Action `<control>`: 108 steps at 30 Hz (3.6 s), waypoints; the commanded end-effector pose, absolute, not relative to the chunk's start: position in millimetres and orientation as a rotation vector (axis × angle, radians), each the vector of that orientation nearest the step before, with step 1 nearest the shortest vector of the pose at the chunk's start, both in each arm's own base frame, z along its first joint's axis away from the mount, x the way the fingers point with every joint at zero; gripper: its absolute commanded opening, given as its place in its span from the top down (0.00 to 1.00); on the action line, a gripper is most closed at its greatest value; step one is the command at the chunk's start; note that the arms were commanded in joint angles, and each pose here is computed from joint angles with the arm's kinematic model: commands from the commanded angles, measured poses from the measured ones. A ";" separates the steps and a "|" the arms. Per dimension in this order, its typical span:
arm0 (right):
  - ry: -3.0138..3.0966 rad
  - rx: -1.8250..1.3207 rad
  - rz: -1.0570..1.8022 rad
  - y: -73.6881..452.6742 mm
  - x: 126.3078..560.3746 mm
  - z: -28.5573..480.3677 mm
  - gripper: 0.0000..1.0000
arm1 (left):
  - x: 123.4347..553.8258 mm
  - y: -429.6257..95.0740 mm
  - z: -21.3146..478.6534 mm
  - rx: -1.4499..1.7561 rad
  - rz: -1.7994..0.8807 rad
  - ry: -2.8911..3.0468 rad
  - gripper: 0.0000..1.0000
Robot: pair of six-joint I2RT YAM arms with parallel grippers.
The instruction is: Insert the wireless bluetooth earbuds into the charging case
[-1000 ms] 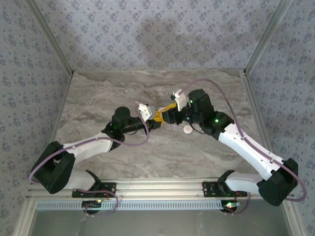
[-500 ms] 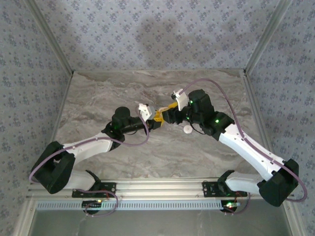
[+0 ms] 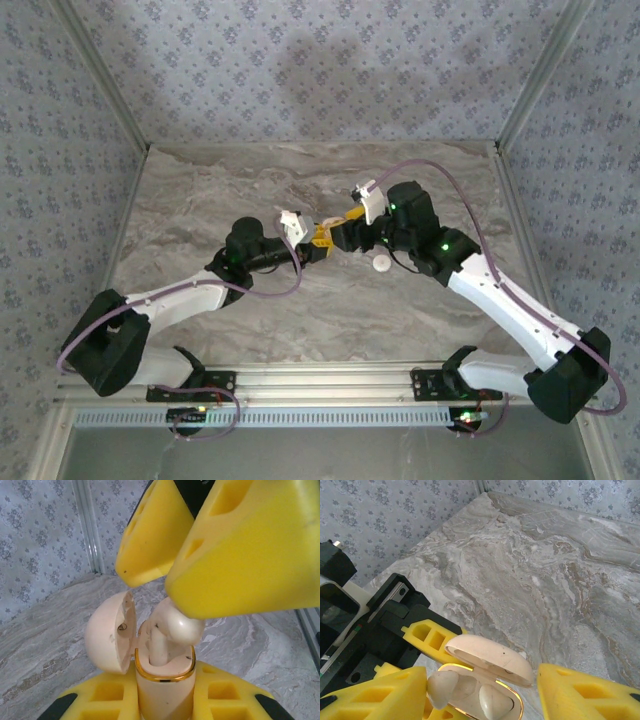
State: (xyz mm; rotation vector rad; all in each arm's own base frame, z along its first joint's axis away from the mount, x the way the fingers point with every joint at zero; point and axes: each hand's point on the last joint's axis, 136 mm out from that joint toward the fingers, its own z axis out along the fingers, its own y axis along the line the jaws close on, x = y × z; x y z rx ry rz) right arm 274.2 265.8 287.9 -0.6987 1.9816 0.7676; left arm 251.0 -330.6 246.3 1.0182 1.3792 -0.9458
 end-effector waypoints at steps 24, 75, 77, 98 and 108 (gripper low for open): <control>1.888 -0.692 0.897 261.9 246.9 323.7 0.51 | 250.4 -331.8 276.4 0.996 -0.927 1.304 0.83; 2.026 -0.725 0.893 273.3 270.2 288.2 0.83 | 248.0 -330.2 278.1 1.002 -0.925 1.299 0.83; 2.026 -0.719 0.881 271.6 272.0 288.9 0.83 | 247.5 -330.0 277.7 1.004 -0.925 1.299 0.83; 2.047 -0.734 0.814 265.1 278.4 285.3 0.78 | 245.8 -329.8 277.8 1.012 -0.928 1.296 0.83; 2.001 -0.814 0.878 277.1 272.6 290.6 0.82 | 245.6 -329.6 278.2 1.011 -0.930 1.296 0.83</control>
